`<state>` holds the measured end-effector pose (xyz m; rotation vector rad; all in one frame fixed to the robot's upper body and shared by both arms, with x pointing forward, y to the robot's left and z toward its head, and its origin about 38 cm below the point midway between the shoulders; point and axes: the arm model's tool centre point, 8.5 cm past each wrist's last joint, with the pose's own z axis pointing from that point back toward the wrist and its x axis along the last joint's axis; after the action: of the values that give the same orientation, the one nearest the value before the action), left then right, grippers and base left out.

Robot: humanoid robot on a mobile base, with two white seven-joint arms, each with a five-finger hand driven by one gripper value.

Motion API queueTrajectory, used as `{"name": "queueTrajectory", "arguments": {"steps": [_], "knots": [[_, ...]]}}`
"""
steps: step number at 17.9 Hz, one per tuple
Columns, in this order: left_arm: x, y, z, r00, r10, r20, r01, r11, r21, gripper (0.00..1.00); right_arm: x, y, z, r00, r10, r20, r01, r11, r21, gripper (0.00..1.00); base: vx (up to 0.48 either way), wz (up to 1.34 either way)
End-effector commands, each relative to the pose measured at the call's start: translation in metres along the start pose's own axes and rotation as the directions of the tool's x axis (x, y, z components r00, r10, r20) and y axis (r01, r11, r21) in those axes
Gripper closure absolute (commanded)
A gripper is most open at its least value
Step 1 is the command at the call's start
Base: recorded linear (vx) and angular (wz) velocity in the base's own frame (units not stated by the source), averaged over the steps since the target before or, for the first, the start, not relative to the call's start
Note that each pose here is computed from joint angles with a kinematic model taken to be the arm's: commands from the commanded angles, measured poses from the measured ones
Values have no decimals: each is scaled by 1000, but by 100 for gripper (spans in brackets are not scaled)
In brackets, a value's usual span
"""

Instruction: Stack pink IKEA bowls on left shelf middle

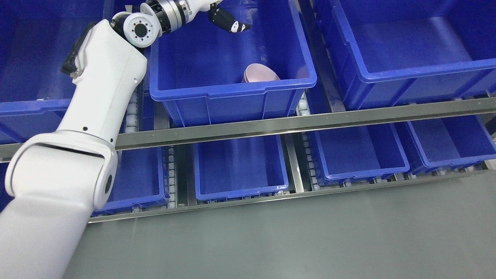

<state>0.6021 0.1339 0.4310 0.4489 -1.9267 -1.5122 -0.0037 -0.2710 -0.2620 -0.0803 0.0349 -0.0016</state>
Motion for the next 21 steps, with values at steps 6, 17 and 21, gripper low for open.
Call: {"name": "queueTrajectory", "arguments": {"steps": [6, 17, 21], "knots": [[75, 22, -22, 947, 194, 257, -235, 962, 140, 15, -7, -11, -1, 1000, -11, 5, 11, 1000, -18, 0, 0, 0], [230, -143, -37, 782, 437, 444, -382, 899, -212, 0, -7, -11, -1, 1000, -11, 5, 11, 1000, -18, 0, 0, 0], [256, -193, -21, 743, 489, 457, -375, 870, -320, 0, -7, -11, -1, 1000, -11, 6, 11, 1000, -18, 0, 0, 0]]}}
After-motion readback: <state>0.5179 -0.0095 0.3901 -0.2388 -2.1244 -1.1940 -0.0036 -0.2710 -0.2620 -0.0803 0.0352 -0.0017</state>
